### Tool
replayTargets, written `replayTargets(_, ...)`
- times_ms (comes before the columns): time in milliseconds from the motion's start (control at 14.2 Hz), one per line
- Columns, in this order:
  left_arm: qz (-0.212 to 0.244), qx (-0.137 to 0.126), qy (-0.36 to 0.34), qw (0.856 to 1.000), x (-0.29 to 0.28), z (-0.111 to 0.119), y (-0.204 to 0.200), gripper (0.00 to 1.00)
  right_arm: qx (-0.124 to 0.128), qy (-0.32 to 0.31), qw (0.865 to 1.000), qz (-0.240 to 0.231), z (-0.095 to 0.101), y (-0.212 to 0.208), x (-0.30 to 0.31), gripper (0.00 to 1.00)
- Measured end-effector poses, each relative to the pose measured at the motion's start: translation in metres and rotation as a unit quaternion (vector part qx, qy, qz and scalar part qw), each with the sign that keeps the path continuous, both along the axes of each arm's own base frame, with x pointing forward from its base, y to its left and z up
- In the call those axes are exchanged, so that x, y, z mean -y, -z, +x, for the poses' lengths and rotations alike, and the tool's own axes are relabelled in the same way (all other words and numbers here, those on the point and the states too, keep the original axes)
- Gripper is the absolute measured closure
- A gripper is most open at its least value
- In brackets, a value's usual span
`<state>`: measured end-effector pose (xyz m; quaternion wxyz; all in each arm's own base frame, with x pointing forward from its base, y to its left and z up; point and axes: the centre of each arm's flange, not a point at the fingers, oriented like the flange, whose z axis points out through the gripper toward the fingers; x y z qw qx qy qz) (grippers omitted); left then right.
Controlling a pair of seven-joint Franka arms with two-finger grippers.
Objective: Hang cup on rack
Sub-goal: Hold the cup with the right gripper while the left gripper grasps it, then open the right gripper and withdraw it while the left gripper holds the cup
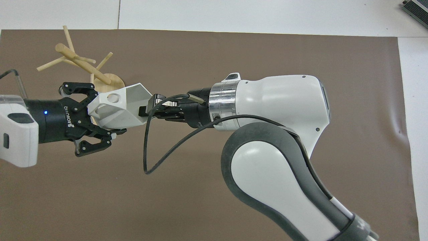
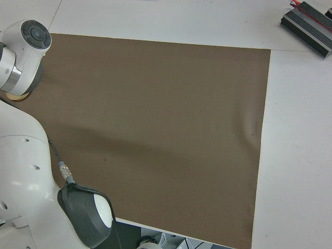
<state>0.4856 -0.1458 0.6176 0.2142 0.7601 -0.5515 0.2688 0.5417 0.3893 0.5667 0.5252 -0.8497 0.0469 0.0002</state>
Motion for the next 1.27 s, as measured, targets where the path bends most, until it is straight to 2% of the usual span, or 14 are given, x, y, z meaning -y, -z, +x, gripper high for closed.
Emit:
replayTargets(70, -0.003, -0.001, -0.002, 1.000, 0.002, 0.000, 0.000, 0.29, 0.000, 0.000, 1.000, -0.001, 0.000, 0.000, 0.000, 0.64)
replayTargets(141, -0.004, -0.001, -0.003, 1.000, 0.002, 0.000, -0.001, 0.29, 0.001, -0.001, 1.000, -0.001, 0.000, 0.000, 0.000, 0.55)
replayTargets(281, -0.005, 0.000, -0.005, 1.000, 0.003, 0.000, -0.001, 0.29, 0.001, -0.001, 1.000, -0.001, 0.000, 0.000, 0.000, 0.51)
replayTargets(633, -0.006, 0.004, -0.009, 1.000, 0.002, 0.000, -0.003, 0.29, 0.001, 0.000, 1.000, -0.001, 0.000, 0.000, 0.000, 0.01)
replayTargets(914, -0.007, 0.010, -0.021, 1.000, 0.007, 0.001, -0.004, 0.29, 0.002, 0.006, 1.000, -0.002, 0.004, 0.001, 0.005, 0.00)
replayTargets(1265, 0.003, 0.010, -0.033, 0.999, 0.004, 0.003, 0.000, 0.29, 0.005, 0.051, 0.999, -0.013, 0.036, 0.004, 0.052, 0.00)
